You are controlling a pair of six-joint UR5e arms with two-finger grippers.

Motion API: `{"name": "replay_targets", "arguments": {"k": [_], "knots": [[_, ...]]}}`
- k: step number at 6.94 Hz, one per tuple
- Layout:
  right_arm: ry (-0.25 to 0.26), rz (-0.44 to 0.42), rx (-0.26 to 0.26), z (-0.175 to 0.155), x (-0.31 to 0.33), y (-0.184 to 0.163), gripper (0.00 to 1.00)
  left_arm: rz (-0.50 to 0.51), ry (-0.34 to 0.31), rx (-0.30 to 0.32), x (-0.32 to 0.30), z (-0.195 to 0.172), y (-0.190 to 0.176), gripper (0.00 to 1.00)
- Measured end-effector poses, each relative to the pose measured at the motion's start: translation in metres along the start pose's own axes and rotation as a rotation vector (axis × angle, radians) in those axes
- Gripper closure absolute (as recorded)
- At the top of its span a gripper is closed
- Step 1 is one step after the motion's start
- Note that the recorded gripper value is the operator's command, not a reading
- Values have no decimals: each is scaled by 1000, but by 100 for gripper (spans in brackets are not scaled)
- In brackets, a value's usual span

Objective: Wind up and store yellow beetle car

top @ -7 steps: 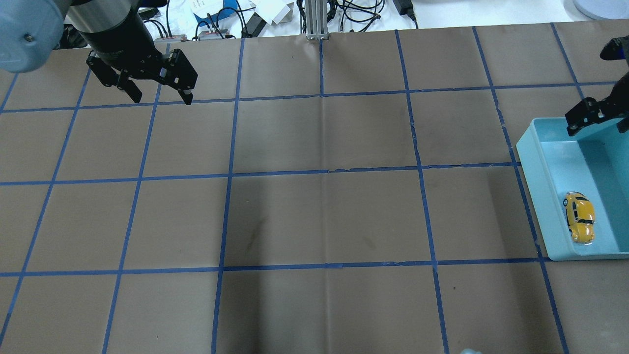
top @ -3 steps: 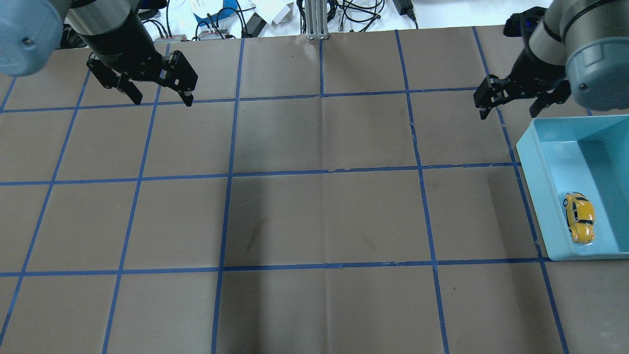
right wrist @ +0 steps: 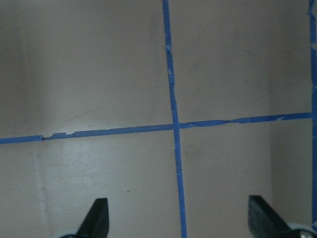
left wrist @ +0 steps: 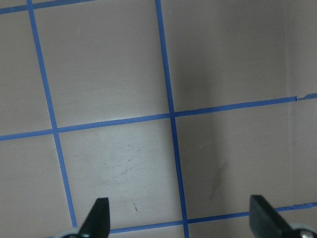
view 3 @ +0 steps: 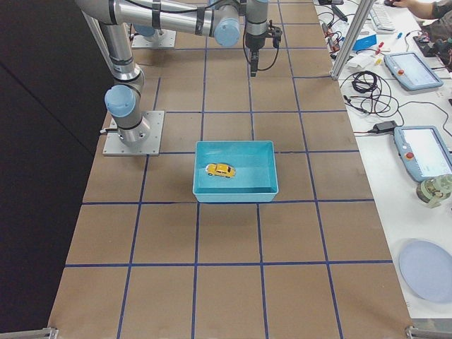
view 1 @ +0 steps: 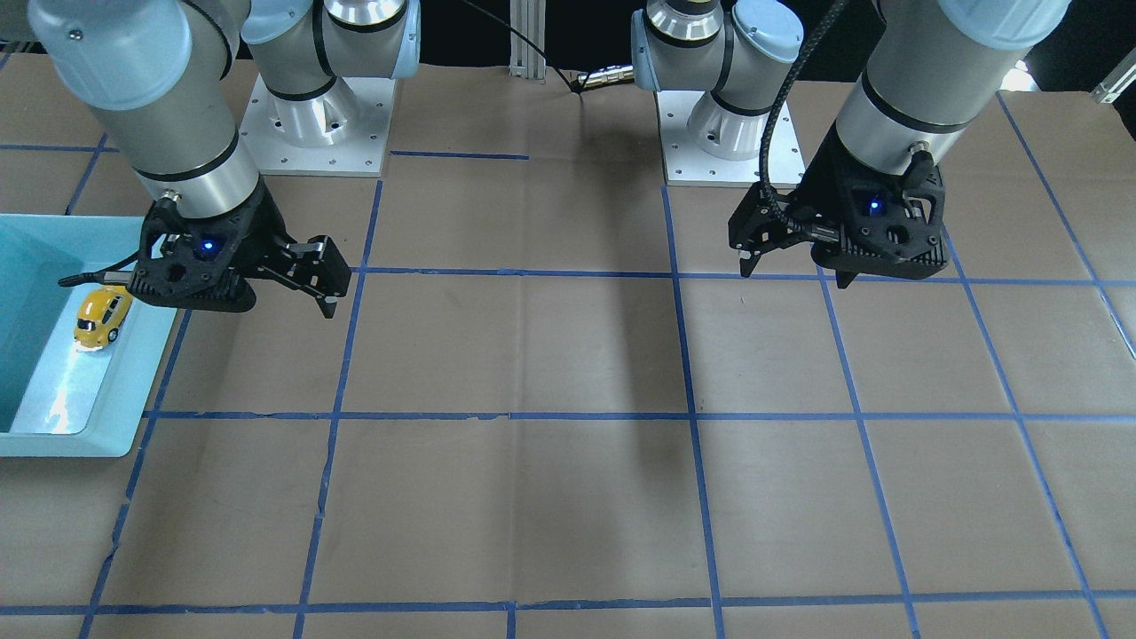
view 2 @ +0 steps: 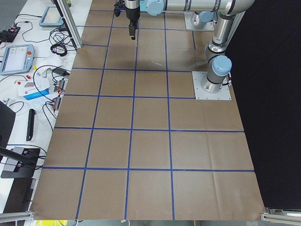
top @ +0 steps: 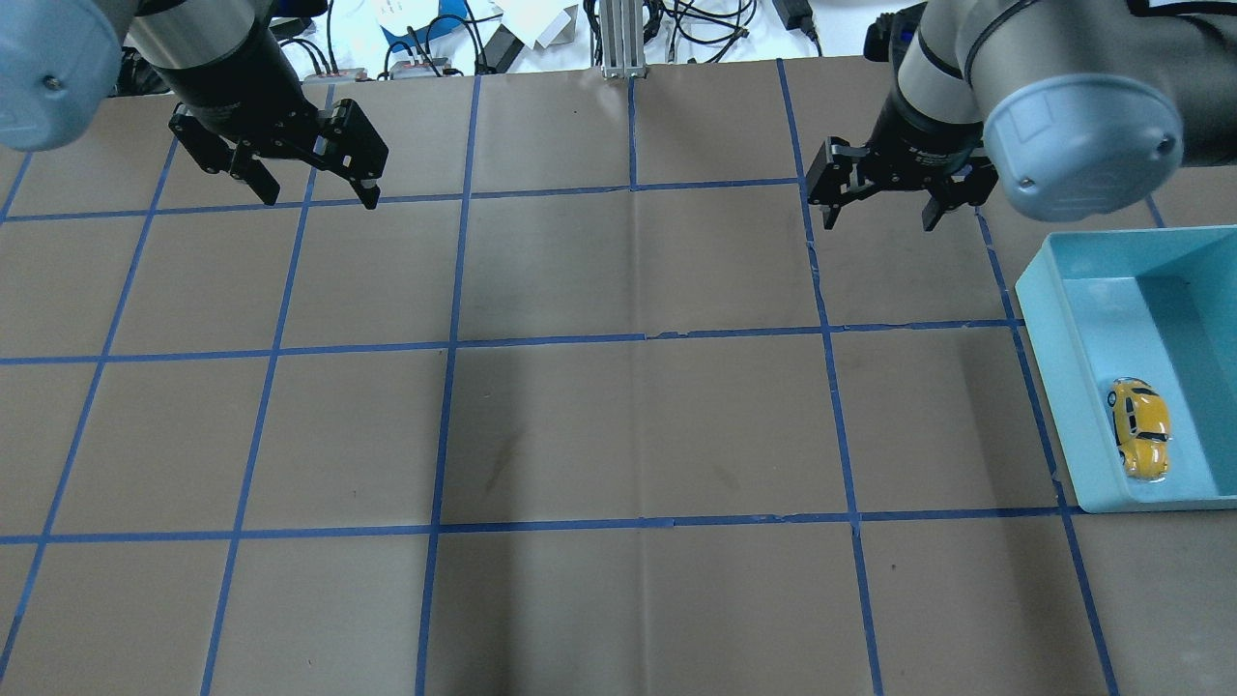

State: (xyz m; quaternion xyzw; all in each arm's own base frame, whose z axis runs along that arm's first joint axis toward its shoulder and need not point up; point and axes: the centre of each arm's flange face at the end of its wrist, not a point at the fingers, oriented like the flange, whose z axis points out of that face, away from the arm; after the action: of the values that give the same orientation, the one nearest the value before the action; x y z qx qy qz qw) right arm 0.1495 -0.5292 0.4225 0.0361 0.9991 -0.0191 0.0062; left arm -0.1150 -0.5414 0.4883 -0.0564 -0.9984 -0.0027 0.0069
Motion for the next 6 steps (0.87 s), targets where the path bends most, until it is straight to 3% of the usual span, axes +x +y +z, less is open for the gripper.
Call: {"name": "replay_targets", "arguments": {"k": [6], "knots": [[12, 11, -102, -16, -3, 32, 0, -17, -1, -3, -3, -1, -6, 0]]}}
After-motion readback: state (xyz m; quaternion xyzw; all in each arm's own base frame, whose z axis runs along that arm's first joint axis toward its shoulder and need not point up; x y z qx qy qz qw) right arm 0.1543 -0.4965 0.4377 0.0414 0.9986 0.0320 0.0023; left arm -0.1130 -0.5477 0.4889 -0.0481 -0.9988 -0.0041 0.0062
